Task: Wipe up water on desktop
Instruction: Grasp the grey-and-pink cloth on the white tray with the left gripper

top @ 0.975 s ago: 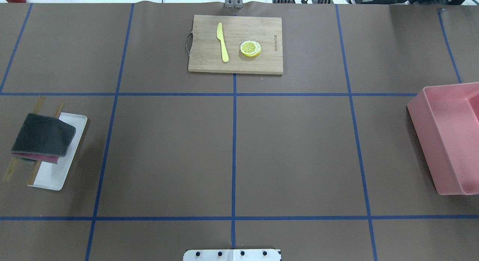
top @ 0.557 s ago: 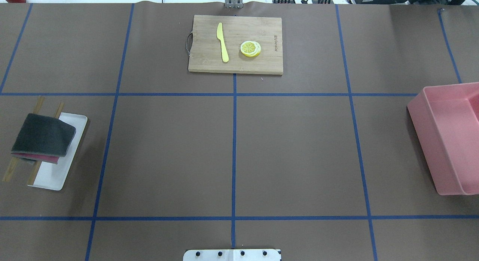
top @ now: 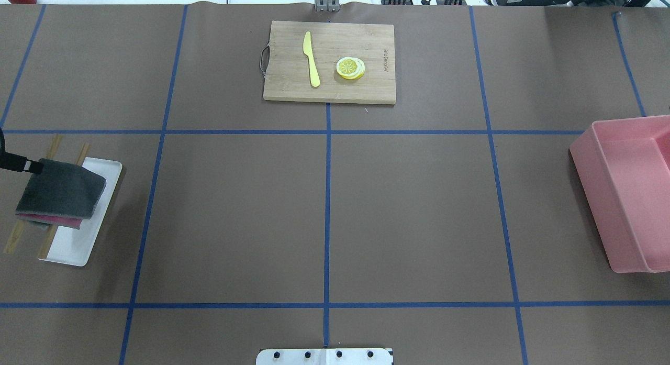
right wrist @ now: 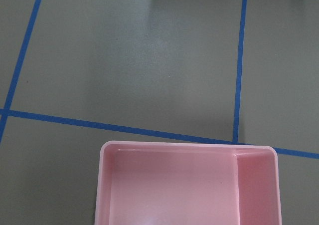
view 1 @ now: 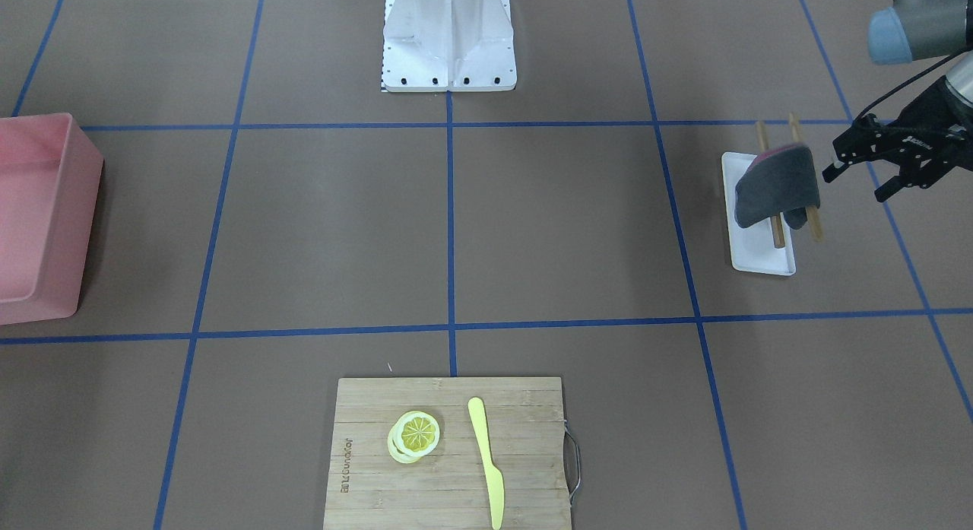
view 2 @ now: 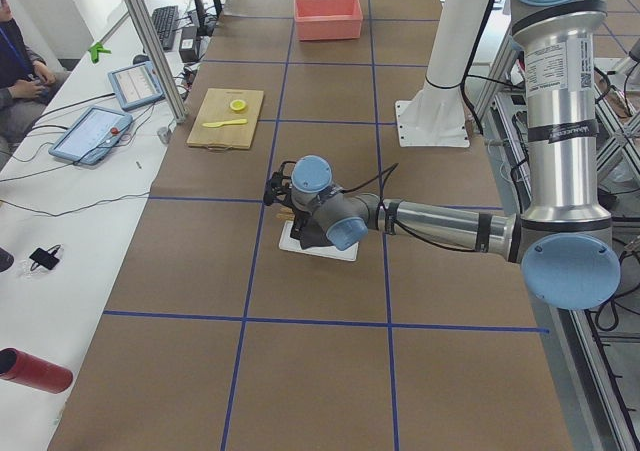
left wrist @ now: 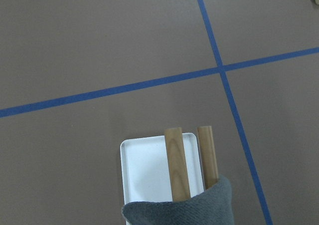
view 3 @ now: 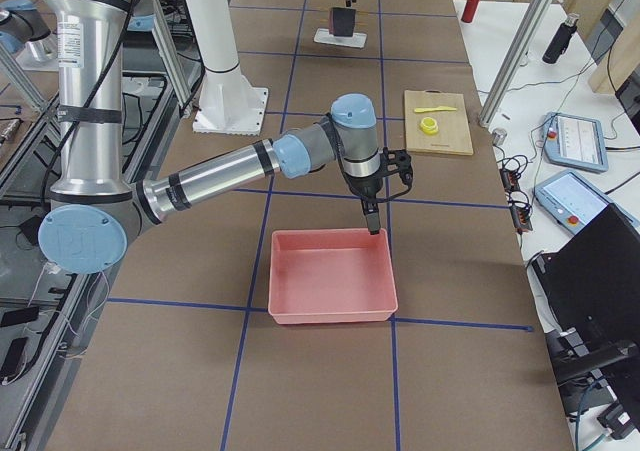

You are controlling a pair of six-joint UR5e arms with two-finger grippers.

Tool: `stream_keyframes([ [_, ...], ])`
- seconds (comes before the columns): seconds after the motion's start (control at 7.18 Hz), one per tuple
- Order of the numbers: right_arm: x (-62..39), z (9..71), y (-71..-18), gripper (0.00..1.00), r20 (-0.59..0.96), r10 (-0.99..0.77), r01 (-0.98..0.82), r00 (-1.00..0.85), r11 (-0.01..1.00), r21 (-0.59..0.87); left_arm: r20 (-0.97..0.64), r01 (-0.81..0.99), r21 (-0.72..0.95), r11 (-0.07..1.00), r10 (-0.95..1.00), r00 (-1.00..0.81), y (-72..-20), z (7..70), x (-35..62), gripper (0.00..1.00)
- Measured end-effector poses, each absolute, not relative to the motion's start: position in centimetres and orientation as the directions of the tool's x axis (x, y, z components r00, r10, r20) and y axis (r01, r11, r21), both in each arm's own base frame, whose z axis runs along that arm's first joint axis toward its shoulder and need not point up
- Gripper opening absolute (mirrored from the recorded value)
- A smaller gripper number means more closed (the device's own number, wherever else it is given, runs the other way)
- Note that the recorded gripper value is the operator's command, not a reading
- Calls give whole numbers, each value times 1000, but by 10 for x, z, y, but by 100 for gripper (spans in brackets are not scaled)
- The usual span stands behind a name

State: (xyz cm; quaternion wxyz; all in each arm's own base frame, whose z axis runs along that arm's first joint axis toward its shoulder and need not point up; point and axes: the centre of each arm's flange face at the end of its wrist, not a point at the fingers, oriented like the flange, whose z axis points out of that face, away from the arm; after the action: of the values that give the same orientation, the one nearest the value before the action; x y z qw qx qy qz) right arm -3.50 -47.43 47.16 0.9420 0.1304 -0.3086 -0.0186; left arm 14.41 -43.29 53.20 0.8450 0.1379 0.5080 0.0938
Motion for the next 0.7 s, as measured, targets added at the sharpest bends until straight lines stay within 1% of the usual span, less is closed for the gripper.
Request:
stream_keyframes([
  [0.14, -35, 471, -475, 100, 577, -116, -46, 809, 965, 258, -833, -28, 338, 941, 313, 456, -430, 535, 150, 32],
  [0.42, -35, 471, -476, 100, 576, -116, -46, 809, 965, 259, -834, -32, 343, 939, 320, 449, -428, 536, 152, 26],
  [0.56, -35, 471, -476, 100, 576, -116, -46, 809, 965, 259, -835, -33, 342, 939, 320, 448, -428, 537, 152, 25],
  [0.7, -35, 471, -476, 100, 576, -115, -46, 809, 965, 258, -835, -34, 342, 939, 320, 447, -428, 537, 153, 19],
])
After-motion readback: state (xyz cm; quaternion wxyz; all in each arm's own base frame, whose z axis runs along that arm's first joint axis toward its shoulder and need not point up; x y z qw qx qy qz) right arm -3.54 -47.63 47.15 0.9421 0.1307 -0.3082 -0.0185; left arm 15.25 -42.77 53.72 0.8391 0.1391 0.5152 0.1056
